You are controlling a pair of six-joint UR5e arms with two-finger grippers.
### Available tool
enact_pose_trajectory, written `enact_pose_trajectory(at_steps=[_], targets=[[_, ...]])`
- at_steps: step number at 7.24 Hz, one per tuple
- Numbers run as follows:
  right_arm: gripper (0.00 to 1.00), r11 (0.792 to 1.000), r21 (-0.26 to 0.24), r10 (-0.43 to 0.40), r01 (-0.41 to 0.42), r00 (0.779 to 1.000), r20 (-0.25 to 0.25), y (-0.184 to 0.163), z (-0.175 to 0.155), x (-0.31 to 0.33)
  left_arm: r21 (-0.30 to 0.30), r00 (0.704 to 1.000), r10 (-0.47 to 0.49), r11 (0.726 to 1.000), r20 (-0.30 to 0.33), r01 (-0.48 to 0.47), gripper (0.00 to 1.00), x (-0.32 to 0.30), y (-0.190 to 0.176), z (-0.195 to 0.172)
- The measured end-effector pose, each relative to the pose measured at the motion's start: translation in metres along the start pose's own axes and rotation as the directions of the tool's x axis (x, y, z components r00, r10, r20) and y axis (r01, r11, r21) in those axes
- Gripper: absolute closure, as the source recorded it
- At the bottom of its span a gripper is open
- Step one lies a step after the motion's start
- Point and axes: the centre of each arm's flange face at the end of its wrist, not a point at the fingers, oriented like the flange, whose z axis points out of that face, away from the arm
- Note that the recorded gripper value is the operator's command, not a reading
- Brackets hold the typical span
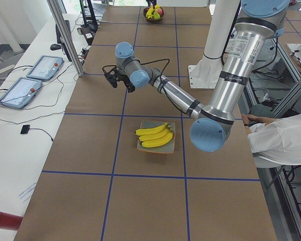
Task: Transfer all bananas from basket to plate
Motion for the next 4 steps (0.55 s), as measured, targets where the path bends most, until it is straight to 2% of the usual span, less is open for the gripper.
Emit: enact_pose_trajectory(at_steps=[4], targets=[[0.14,0.998,-0.053,-0.017,0.016,1.0,-0.02,0.018,0.005,0.004,-0.006,1.0,-0.023,1.0,-0.006,0.023,0.0,0.004,0.008,0.0]])
